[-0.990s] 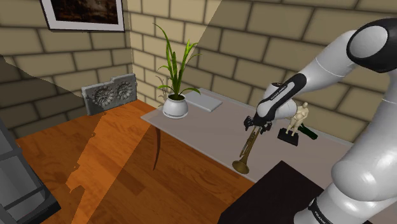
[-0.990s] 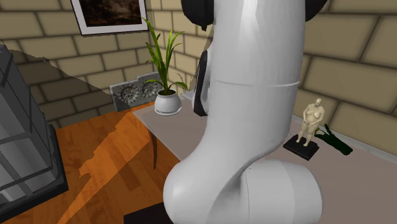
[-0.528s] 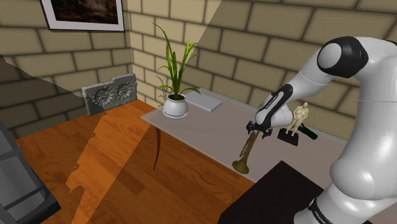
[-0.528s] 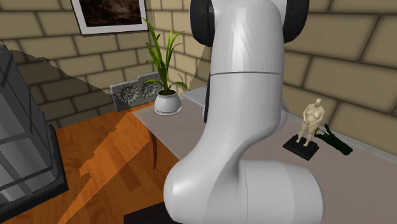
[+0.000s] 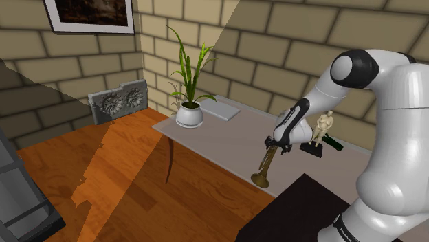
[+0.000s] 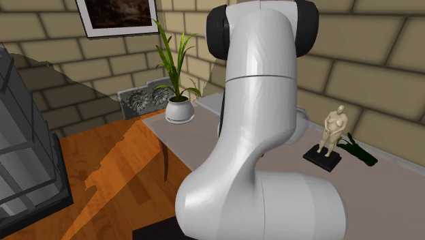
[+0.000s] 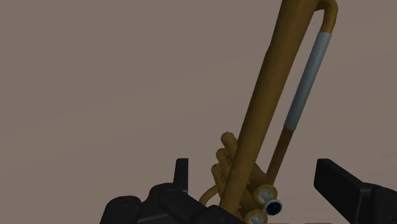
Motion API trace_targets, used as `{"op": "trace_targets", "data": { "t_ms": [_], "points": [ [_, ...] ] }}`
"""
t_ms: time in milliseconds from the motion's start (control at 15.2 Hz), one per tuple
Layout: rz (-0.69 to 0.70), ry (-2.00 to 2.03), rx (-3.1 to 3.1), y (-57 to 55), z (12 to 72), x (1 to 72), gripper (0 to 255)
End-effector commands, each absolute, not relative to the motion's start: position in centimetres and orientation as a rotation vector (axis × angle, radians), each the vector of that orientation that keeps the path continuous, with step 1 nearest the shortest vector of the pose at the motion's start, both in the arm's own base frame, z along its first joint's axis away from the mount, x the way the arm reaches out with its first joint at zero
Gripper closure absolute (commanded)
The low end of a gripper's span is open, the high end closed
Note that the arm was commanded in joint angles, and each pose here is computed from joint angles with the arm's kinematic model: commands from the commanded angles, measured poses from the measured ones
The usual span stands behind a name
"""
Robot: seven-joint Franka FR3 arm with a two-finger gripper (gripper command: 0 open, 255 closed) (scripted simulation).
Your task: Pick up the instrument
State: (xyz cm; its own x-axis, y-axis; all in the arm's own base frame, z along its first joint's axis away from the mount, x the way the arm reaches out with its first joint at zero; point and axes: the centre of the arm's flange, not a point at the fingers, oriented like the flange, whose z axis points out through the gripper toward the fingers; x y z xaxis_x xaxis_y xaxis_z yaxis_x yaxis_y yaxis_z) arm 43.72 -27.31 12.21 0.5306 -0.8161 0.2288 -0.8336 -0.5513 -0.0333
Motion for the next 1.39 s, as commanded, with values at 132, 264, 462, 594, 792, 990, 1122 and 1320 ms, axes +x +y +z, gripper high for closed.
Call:
{"op": "trace_targets", "data": {
  "t_ms": [132, 264, 462, 594, 792, 990, 1122, 1320],
  "points": [
    [0.335, -1.446, 2.678, -27.3, 12.0, 43.7, 255],
    [0.335, -1.446, 2.678, -27.3, 12.0, 43.7, 255],
    [0.336, -1.446, 2.678, -27.3, 12.0, 43.7, 255],
    [0.336, -1.446, 2.678, -27.3, 12.0, 43.7, 255],
    [0.335, -1.446, 2.678, -27.3, 13.1, 43.7, 255],
    [0.335, -1.446, 2.678, -27.3, 14.7, 43.7, 255],
    [0.335, -1.446, 2.678, -27.3, 15.7, 43.7, 255],
    [0.335, -1.446, 2.678, -27.3, 17.3, 43.7, 255]
  ]
}}
